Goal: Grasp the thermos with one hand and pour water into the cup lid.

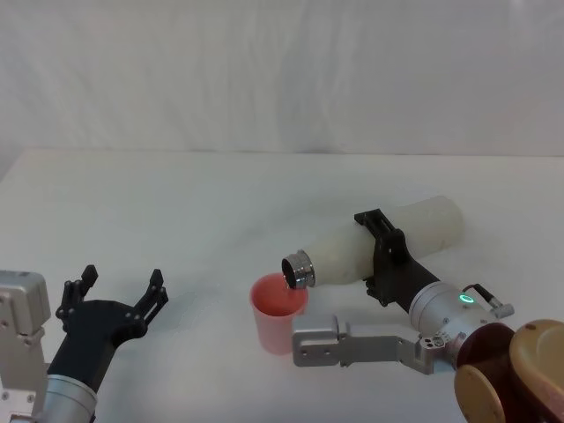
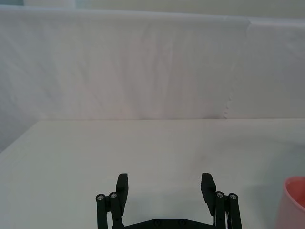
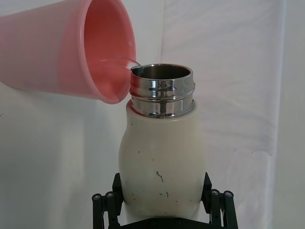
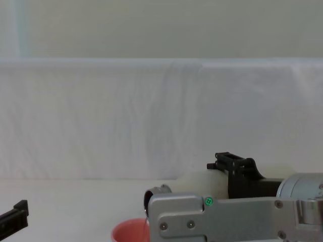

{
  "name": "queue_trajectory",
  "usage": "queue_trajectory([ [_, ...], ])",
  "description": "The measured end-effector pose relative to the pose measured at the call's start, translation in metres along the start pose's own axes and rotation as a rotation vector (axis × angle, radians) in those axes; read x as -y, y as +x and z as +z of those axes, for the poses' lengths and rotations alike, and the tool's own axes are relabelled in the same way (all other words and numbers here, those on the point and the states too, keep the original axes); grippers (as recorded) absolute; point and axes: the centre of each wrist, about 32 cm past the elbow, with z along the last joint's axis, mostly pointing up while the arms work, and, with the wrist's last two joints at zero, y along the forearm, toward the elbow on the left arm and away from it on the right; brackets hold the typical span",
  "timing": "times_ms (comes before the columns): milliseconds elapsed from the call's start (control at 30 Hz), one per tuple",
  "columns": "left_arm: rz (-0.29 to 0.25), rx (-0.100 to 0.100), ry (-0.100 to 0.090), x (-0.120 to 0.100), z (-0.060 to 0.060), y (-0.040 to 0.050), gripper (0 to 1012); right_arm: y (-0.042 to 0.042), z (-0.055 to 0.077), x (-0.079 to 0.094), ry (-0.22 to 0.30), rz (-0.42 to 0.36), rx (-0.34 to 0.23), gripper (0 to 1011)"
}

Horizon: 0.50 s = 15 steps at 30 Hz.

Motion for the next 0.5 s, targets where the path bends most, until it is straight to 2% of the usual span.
queue_trajectory([
  [500, 0.0, 0.0, 0.0, 0.0, 0.0, 0.0, 1001, 0.0008, -0.0007, -0.0012, -0.003, -0.002, 0.011, 957],
])
